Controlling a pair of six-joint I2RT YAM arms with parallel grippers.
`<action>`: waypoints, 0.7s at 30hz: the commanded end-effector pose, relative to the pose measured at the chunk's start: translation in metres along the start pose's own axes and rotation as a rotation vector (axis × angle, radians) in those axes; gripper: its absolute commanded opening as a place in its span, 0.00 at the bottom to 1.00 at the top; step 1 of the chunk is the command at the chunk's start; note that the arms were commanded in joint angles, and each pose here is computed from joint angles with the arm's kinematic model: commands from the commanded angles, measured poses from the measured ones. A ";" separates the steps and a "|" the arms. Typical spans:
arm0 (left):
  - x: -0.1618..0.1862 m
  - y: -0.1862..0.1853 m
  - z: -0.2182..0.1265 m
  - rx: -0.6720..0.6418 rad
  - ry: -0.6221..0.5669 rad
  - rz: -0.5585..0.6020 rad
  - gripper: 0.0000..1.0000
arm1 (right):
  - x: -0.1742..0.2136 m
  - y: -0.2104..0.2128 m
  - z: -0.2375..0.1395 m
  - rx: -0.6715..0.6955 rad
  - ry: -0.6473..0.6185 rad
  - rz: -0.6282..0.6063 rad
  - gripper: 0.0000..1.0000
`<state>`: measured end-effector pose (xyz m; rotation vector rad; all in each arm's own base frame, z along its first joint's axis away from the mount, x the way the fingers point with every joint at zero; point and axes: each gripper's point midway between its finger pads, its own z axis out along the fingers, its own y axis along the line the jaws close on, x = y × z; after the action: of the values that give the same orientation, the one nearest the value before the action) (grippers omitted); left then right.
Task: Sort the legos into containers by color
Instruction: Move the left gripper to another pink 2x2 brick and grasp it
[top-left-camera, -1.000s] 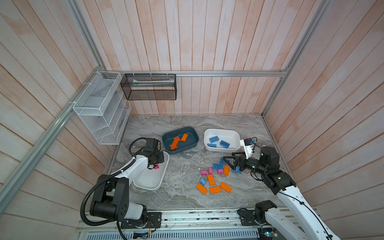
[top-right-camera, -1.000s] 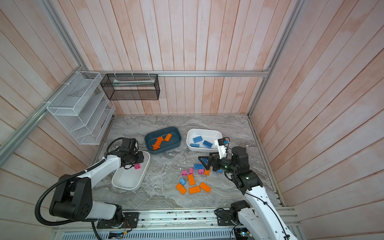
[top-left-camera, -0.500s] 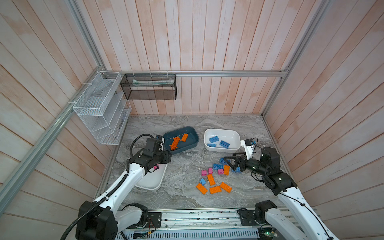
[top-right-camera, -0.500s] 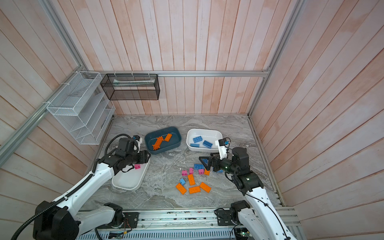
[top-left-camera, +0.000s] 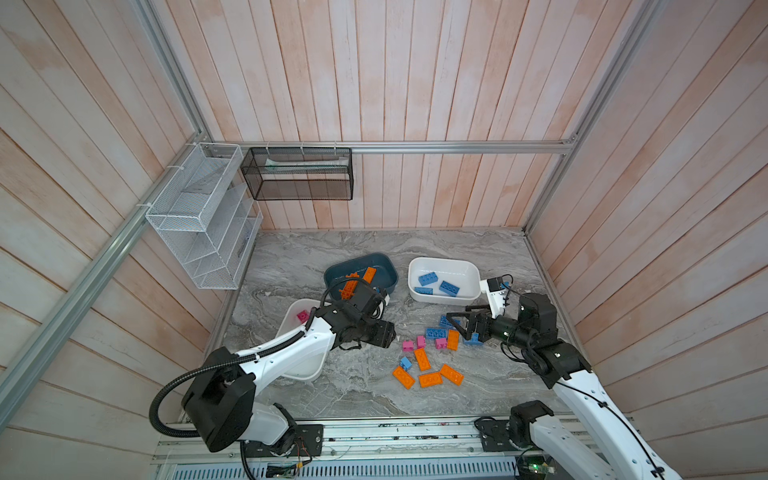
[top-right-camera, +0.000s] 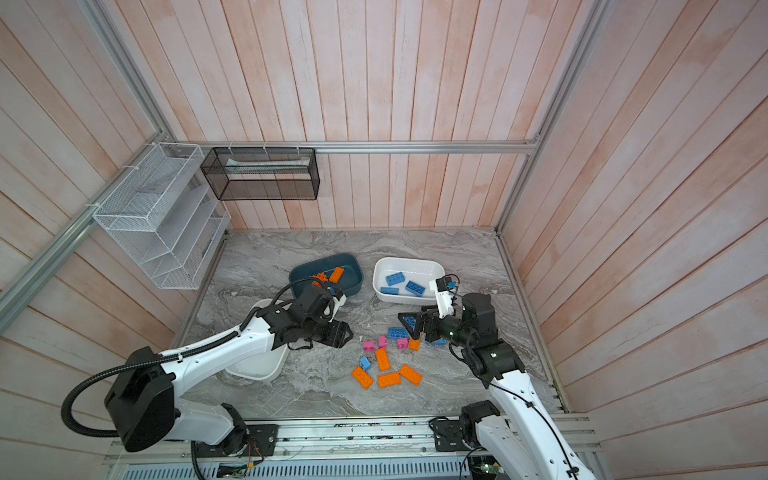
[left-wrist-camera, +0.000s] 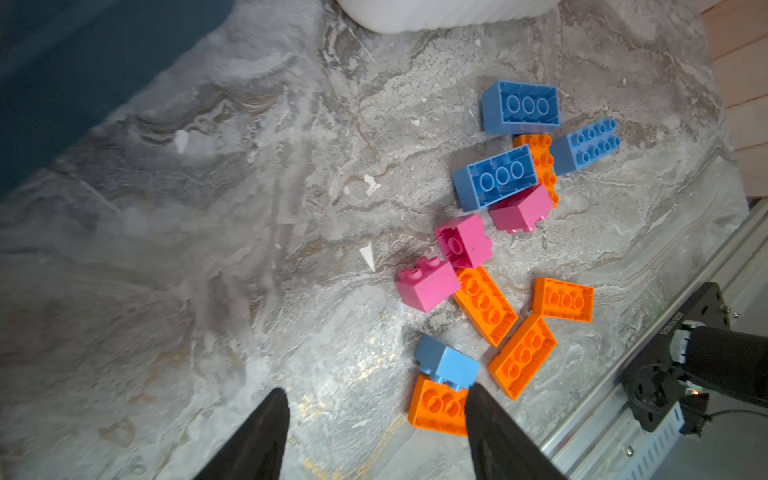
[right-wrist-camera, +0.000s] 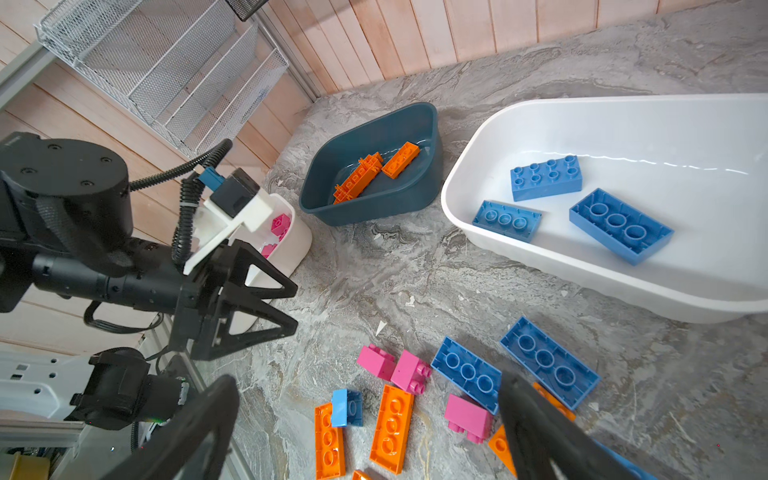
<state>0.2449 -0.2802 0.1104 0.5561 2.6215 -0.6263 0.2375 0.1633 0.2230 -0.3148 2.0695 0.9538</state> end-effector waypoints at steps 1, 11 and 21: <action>-0.013 -0.012 0.012 -0.027 -0.036 -0.041 0.70 | -0.001 -0.004 -0.005 0.028 -0.010 -0.013 0.98; 0.002 -0.023 0.060 -0.137 0.010 -0.139 0.66 | 0.004 -0.010 -0.004 0.032 -0.009 -0.004 0.98; 0.002 -0.032 0.085 -0.186 0.024 -0.120 0.63 | 0.005 -0.017 -0.007 0.038 -0.009 -0.006 0.98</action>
<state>0.2434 -0.3451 0.0493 0.3888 2.7388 -0.4467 0.2417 0.1491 0.2141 -0.2747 2.0764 0.9105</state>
